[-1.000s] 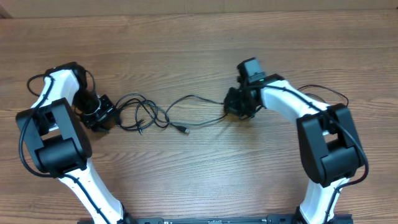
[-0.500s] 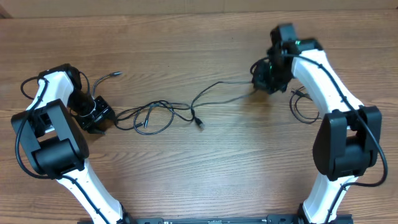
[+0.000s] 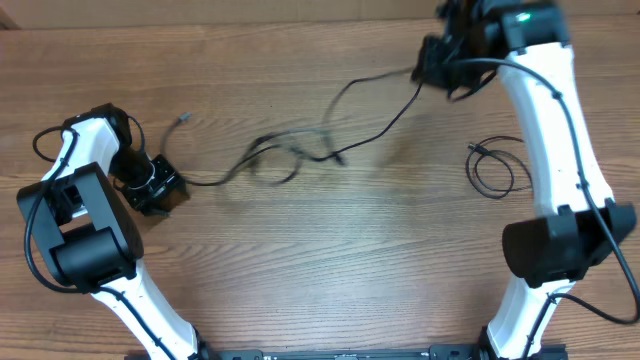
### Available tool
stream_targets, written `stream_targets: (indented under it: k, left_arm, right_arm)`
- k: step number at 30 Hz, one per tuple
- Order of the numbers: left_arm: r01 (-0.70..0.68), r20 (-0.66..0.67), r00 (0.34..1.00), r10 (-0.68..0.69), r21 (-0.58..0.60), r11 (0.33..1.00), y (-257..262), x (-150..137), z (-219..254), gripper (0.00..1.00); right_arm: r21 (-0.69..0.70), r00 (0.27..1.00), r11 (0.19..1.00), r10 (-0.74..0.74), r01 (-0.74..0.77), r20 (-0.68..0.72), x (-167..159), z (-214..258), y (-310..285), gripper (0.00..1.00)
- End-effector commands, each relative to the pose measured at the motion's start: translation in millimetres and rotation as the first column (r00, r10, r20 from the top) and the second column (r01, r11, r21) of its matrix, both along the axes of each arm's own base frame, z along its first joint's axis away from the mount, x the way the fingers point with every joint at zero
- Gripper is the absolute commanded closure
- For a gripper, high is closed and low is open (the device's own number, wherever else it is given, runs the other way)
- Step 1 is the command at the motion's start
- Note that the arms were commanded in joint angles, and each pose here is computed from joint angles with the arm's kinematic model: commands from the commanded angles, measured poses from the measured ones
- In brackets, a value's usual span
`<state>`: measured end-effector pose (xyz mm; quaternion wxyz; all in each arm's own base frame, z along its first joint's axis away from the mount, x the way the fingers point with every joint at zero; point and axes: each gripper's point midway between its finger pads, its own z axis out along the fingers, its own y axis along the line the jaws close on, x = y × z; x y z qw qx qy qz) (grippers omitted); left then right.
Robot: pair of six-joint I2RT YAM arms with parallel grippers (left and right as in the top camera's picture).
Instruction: Untangle cables
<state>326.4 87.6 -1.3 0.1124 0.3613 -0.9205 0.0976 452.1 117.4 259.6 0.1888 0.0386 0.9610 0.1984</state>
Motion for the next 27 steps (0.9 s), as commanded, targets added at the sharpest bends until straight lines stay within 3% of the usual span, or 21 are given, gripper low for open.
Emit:
stream_targets:
  k: [1,5,9,14,19,27]
  left_arm:
    - [0.01,-0.088,0.996,-0.008,0.018,1.0,1.5,-24.1,-36.7,0.45]
    - [0.009,-0.087,0.996,-0.008,0.019,1.0,0.0,-28.1,-43.9,0.45]
    - [-0.004,-0.084,0.996,0.005,0.009,1.0,-2.4,-27.4,-44.4,0.45]
    - [-0.012,-0.067,0.998,0.009,-0.038,0.999,-10.4,-24.4,-42.7,0.43]
    - [0.012,0.043,0.999,-0.001,-0.251,0.968,-44.9,-7.2,-30.8,0.31]
    - [0.104,0.064,0.994,-0.09,-0.275,0.956,-82.1,0.1,-29.3,0.28]
  right_arm:
    - [-0.06,0.98,0.995,-0.069,0.081,0.185,6.1,65.5,-34.2,0.96]
    - [-0.063,0.946,0.988,-0.113,0.138,0.304,4.6,109.5,-54.3,0.96]
    - [-0.01,0.929,0.995,-0.093,0.104,0.358,2.1,131.5,-47.2,0.96]
    - [0.029,0.94,0.998,-0.065,0.059,0.335,-0.9,128.2,-36.8,0.96]
    - [0.027,0.952,0.998,-0.064,0.059,0.299,-6.5,121.4,-36.8,0.96]
    - [0.022,0.965,0.998,-0.062,0.059,0.255,-14.7,114.1,-36.8,0.96]
